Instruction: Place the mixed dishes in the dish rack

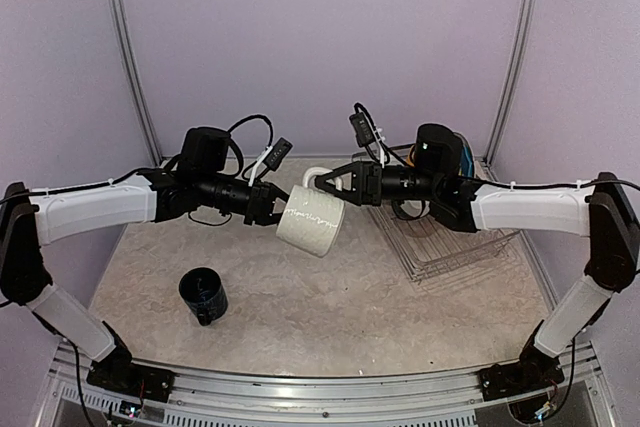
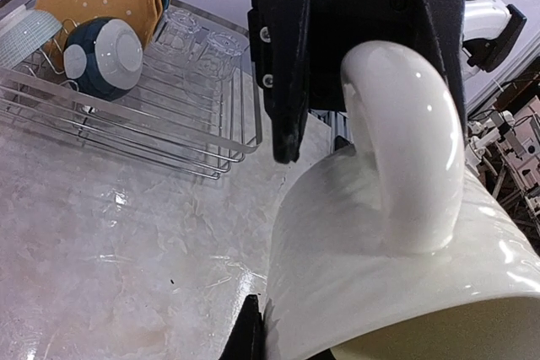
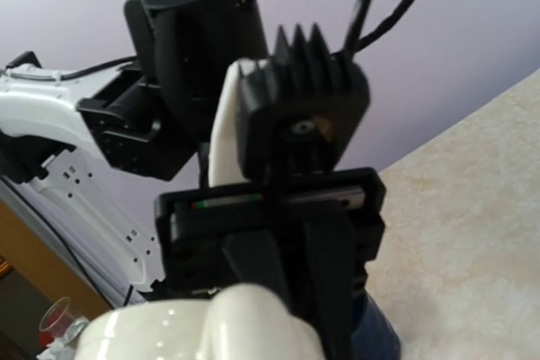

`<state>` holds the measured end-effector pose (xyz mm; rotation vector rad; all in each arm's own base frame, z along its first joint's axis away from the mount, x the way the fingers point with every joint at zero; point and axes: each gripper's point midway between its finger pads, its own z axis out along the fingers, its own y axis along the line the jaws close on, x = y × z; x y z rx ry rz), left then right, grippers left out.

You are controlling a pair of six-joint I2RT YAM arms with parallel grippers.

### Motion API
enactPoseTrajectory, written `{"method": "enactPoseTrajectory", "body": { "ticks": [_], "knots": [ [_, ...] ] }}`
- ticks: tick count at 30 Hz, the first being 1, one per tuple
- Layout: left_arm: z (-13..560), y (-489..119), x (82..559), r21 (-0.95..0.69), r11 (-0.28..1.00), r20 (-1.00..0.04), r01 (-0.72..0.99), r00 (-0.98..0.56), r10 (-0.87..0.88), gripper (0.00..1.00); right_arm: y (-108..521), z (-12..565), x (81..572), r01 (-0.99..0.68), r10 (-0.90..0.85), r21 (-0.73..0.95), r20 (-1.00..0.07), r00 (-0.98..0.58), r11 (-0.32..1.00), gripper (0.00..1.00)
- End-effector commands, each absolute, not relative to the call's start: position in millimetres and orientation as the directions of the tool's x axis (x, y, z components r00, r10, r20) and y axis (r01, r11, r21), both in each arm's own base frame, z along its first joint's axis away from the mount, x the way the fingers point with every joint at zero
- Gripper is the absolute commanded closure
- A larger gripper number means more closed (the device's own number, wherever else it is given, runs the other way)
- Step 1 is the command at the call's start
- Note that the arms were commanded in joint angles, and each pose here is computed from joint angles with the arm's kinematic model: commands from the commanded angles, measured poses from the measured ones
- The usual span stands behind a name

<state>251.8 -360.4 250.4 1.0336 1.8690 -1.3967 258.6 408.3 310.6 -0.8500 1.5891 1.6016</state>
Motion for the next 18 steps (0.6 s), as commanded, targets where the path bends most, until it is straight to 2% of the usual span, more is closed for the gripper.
{"method": "enactPoseTrajectory", "body": {
  "ticks": [1,8,12,15,18],
  "knots": [
    [276,-367,243,-0.455,0.055,-0.867,0.889,-0.456,0.202,1.00,415,305,246,-0.848,0.006,0.528,-0.849,-0.529,-0.052,0.60],
    [272,-369,243,-0.467,0.047,-0.859,0.883,-0.466,0.213,1.00,423,302,238,-0.843,-0.016,0.529,-0.848,-0.530,-0.094,0.59],
    [270,-370,242,-0.473,0.045,-0.854,0.880,-0.471,0.220,1.00,425,304,235,-0.845,-0.020,0.522,-0.852,-0.524,-0.116,0.63],
    [270,-371,242,-0.472,0.043,-0.855,0.881,-0.469,0.221,1.00,426,305,233,-0.846,-0.020,0.517,-0.854,-0.519,-0.130,0.75],
    [269,-371,243,-0.475,0.050,-0.853,0.879,-0.473,0.221,1.00,424,310,231,-0.853,-0.013,0.505,-0.861,-0.508,-0.134,0.96]
  ]
}}
